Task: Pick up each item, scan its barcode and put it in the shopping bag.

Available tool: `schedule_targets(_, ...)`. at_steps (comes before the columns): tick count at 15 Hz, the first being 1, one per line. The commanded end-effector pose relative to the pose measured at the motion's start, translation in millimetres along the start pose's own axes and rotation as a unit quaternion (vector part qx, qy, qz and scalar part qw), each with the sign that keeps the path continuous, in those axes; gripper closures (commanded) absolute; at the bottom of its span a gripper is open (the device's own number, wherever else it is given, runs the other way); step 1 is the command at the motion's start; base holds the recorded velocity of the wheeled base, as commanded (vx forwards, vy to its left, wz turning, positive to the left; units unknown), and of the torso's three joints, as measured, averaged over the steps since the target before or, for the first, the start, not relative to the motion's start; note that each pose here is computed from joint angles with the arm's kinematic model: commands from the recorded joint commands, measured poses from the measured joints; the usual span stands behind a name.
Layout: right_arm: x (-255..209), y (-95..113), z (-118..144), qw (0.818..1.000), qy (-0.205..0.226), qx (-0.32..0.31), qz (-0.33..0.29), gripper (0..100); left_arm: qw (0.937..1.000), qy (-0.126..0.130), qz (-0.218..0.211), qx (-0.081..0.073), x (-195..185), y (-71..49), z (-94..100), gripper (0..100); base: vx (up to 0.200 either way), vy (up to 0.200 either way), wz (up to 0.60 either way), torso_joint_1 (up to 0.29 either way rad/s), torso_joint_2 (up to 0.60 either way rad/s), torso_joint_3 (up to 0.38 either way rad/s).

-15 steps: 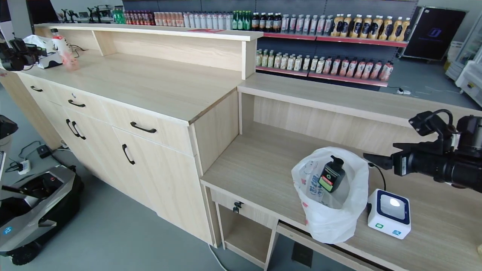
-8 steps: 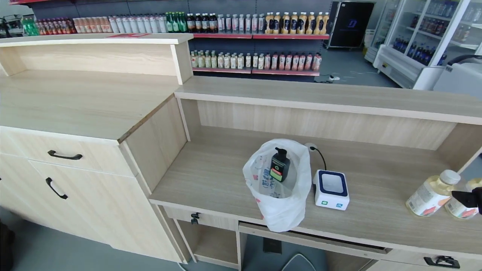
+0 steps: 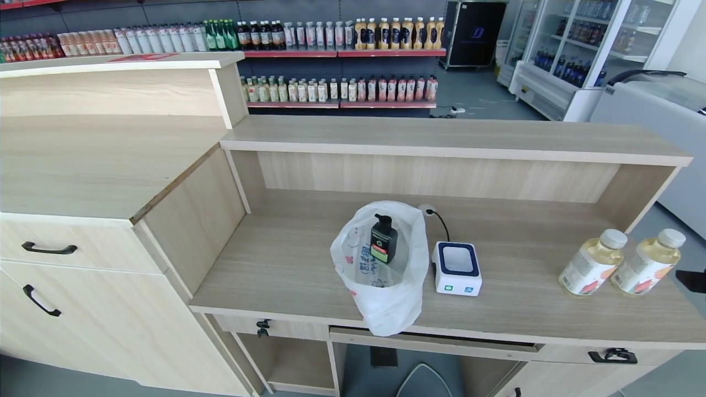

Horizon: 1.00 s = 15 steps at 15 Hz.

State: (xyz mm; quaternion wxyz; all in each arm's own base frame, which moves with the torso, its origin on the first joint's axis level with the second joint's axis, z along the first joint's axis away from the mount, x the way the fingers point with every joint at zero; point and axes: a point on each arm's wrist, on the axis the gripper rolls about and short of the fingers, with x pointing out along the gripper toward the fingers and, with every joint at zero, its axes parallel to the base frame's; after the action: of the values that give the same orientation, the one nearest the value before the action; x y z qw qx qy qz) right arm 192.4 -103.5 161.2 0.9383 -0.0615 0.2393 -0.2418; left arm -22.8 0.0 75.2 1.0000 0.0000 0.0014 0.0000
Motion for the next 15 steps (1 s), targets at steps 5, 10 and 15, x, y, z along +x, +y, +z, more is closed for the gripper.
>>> schedule_targets(5,30,-2,-21,0.999,-0.003,0.010,0.034,0,1.0000,0.000,0.000,0.000,0,0.0,-0.1,0,0.000,0.000,0.00,0.000,0.00,0.000)
schedule_targets(10,75,-11,-41,0.999,0.013,0.015,0.038,0,1.0000,0.000,0.000,0.000,0,0.0,-0.1,0,0.000,0.000,0.00,0.000,0.00,0.000)
schedule_targets(15,108,0,-43,0.998,-0.019,0.008,0.065,0,1.0000,0.000,0.000,0.000,0,0.0,-0.1,0,0.000,0.000,0.00,0.000,0.00,0.000)
